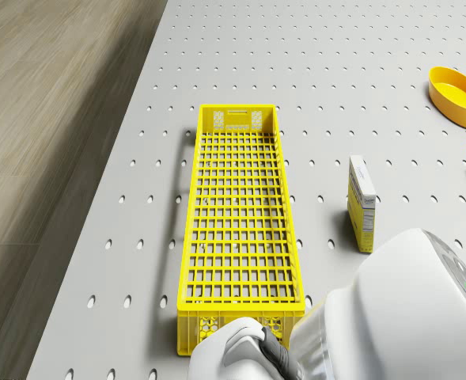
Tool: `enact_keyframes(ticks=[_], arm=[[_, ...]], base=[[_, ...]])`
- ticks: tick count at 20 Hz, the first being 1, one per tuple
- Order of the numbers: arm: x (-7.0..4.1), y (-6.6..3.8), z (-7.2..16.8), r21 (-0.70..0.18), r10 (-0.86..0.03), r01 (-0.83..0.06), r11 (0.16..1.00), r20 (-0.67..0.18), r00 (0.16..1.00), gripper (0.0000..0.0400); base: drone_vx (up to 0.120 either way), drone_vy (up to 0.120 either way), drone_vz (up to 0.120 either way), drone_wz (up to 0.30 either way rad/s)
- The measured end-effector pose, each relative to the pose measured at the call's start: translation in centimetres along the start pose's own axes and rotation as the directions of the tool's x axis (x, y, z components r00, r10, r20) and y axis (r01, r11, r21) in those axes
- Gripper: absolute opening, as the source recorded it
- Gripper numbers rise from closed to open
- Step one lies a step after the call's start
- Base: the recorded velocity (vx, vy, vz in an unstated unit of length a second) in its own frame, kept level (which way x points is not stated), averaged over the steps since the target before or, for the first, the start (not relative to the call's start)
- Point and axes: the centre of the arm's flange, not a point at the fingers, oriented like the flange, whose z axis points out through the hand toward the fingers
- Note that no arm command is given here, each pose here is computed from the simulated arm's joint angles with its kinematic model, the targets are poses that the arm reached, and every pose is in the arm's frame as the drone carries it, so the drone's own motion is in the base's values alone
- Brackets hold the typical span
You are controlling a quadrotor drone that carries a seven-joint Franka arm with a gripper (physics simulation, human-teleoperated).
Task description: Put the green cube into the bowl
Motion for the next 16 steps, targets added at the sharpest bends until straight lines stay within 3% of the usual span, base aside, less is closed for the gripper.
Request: enact_keyframes(ticks=[3, 6, 10, 16], arm=[[-1.9, -1.9, 0.3, -0.188, -0.025, -0.011, 0.982, -0.189, 0.982, 0.04], [-3.0, -2.9, 0.9, -0.297, -0.057, -0.036, 0.954, -0.299, 0.953, 0.04], [-3.7, -3.7, 1.4, -0.37, -0.088, -0.061, 0.927, -0.374, 0.923, 0.04], [-4.2, -4.1, 1.8, -0.414, -0.111, -0.08, 0.907, -0.419, 0.901, 0.04]], base=[[0.0, 0.0, -0.12, 0.0], [-0.093, 0.0, -0.12, 0.0], [-0.12, 0.0, -0.12, 0.0], [-0.12, 0.0, -0.12, 0.0]])
